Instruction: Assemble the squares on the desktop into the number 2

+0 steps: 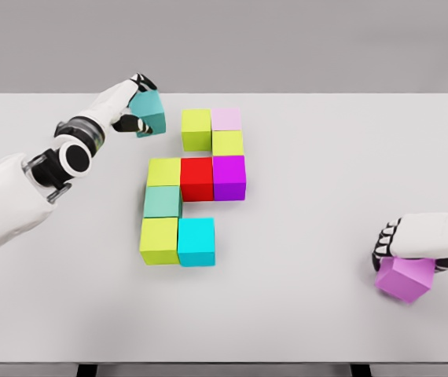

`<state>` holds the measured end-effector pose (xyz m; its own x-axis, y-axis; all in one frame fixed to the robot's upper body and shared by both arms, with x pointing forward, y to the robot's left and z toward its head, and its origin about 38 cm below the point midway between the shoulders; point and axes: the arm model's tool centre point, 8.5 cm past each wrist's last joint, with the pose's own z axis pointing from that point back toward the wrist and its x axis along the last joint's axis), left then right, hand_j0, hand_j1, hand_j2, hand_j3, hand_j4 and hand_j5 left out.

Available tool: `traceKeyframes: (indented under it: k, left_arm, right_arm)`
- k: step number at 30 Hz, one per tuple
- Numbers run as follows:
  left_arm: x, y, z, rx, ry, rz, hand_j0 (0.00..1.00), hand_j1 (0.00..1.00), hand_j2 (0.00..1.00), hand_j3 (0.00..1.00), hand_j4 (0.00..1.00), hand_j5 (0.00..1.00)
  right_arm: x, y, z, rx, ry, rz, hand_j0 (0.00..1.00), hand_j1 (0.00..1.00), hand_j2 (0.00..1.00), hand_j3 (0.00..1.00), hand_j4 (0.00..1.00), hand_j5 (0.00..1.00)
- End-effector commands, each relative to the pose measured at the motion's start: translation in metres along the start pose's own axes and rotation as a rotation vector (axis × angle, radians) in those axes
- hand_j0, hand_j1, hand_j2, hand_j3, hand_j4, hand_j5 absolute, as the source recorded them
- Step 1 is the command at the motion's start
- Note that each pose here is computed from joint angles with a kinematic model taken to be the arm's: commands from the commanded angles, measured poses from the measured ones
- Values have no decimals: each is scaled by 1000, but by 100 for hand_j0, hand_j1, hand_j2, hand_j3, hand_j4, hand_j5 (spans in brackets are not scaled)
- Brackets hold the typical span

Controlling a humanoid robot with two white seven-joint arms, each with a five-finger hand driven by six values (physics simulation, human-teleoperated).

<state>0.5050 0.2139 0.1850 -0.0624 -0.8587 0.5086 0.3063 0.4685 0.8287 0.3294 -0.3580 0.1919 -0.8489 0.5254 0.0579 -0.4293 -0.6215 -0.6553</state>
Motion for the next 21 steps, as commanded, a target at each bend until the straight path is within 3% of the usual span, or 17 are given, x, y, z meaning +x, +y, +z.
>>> traceKeyframes:
  k: [1, 4, 8, 11, 15, 18, 19, 21]
  left_arm:
    - [7, -5, -1, -48, -68, -12, 41, 41, 41, 41, 41, 41]
    - [7, -7, 0, -103, -102, -14, 42, 42, 42, 42, 42, 42]
    - [-2, -5, -4, -97, -74, -16, 43, 43, 43, 43, 43, 43]
    - [-5, -3, -5, -93, -65, -20, 43, 43, 43, 43, 43, 43]
    - [2, -7, -6, -101, -113, -13, 43, 43, 43, 43, 43, 43]
    - [-5, -6, -10, -99, -86, -10, 43, 43, 43, 43, 43, 43]
    - [-13, -6, -13, -96, -61, -11, 43, 43, 43, 43, 43, 43]
    - [-9, -6, -15, -96, -77, -7, 44, 44, 44, 44, 44, 44]
  right_arm:
    - [-3, -4, 4, -24, 2, -20, 60, 60, 60, 60, 60, 60]
    - [-13, -8, 12, -63, 21, -57, 60, 60, 60, 60, 60, 60]
    - [-37, -9, 21, -124, 69, -133, 61, 61, 61, 61, 61, 61]
    - [-34, -14, 5, -152, 37, -135, 62, 62, 62, 62, 62, 62]
    - [-25, -27, -24, -199, -24, -125, 64, 64, 64, 64, 64, 64]
    - [-23, -38, -34, -232, -44, -118, 68, 68, 68, 68, 68, 68]
    - [-23, -49, -36, -256, -51, -106, 68, 68, 68, 68, 68, 68]
    - [-21, -62, -43, -286, -68, -89, 68, 68, 68, 68, 68, 68]
